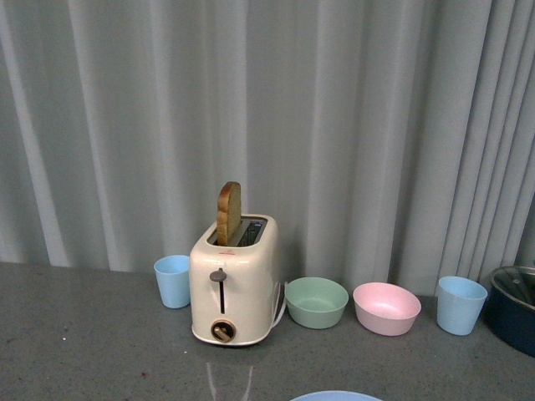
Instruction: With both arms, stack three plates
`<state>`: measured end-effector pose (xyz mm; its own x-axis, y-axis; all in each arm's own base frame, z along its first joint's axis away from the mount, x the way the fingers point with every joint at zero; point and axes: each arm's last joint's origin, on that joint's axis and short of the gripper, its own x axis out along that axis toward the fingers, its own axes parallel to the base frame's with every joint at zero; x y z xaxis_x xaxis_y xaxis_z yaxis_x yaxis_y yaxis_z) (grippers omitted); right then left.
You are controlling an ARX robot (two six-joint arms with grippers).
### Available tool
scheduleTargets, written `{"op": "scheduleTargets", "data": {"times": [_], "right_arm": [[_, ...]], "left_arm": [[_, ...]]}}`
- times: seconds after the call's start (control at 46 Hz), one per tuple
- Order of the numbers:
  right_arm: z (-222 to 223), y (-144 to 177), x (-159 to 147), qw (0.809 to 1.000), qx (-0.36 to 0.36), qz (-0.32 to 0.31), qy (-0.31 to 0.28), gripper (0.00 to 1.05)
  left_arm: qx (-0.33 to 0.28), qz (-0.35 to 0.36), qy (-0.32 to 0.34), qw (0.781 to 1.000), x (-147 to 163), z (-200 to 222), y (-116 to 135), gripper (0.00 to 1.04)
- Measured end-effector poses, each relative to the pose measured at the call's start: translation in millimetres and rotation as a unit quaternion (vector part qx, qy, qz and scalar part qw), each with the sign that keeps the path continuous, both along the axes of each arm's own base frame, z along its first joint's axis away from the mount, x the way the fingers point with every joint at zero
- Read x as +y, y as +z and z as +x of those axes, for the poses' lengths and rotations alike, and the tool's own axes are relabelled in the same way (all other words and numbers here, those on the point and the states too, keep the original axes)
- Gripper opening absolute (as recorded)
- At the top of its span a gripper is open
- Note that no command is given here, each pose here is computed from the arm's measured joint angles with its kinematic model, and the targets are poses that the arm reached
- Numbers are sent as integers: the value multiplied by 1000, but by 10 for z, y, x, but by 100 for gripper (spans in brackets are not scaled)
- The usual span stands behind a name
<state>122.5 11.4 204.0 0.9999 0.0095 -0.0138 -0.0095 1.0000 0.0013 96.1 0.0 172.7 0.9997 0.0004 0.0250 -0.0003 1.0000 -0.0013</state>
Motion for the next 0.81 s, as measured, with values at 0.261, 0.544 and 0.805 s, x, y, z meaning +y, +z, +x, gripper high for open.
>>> {"op": "scheduleTargets", "data": {"times": [0.261, 0.544, 0.805], "right_arm": [[-62, -125, -112, 1000, -6, 1, -5, 3], [-116, -232, -112, 1000, -7, 1, -4, 3], [-243, -393, -112, 1000, -3, 0, -3, 3]], "left_arm": [[0, 0, 0, 1000, 0, 0, 0, 98], [0, 0, 0, 1000, 0, 0, 0, 98], [0, 0, 0, 1000, 0, 0, 0, 98]]}}
